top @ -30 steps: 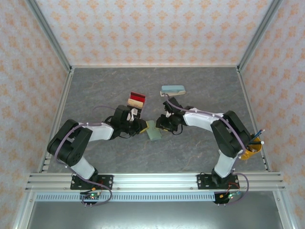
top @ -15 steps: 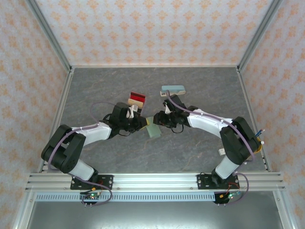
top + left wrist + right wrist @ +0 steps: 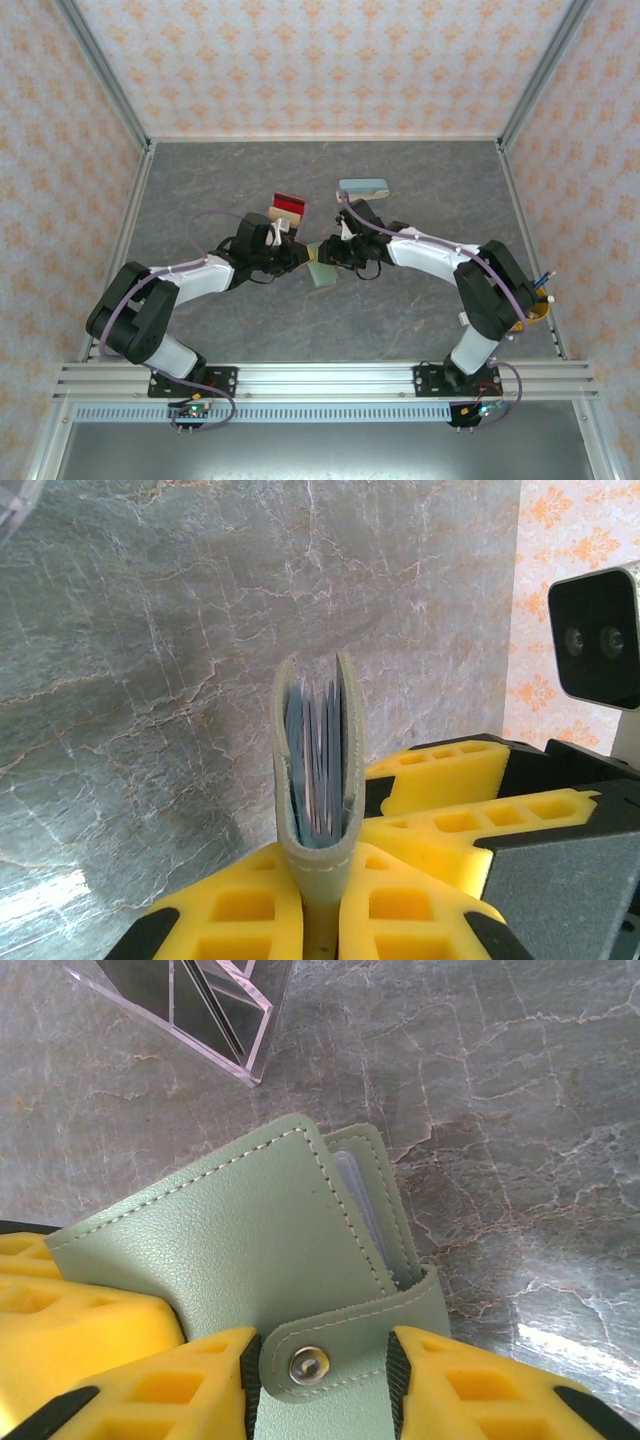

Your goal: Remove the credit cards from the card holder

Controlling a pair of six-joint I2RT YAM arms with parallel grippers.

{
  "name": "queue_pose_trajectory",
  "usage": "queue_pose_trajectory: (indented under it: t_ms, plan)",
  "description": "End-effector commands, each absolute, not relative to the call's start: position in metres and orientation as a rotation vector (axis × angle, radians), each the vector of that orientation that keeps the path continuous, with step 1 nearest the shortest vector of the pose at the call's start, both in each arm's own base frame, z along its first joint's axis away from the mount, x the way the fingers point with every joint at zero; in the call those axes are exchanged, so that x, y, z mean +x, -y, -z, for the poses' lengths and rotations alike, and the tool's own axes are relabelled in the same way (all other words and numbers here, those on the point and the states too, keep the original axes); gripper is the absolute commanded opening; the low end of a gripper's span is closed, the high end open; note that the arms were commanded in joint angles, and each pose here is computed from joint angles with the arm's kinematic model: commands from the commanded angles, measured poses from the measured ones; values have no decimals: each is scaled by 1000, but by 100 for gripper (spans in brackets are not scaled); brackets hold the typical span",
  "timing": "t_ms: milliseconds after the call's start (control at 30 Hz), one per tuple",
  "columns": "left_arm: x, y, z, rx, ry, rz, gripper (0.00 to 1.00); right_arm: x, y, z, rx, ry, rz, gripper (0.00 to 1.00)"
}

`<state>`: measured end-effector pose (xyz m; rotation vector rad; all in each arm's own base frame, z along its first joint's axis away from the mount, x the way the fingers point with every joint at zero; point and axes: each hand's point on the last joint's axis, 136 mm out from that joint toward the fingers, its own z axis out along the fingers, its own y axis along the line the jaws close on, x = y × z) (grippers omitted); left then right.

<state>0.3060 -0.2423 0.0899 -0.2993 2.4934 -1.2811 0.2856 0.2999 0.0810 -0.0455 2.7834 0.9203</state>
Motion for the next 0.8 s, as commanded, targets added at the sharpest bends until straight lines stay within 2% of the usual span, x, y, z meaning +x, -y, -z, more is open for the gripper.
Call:
queue_pose_trajectory:
  t_ms: [0, 200, 333, 633, 767]
  plan:
    - [317, 249, -119, -237, -2401, 1305, 0, 289, -291, -74, -45, -2815, -796, 35]
    - [317, 241, -120, -254, -2399, 1238, 0, 291, -278, -58, 11, -2854, -671, 12]
    - [317, 234, -121, -268, -2401, 1181, 0, 294, -270, -56, 74, -2838, -623, 1]
    - [314, 233, -116, -262, -2429, 1164, 0, 302, -250, -62, 175, -2794, -490, 0]
    - [312, 233, -110, -251, -2463, 1144, 0, 303, -263, -63, 152, -2803, -581, 23]
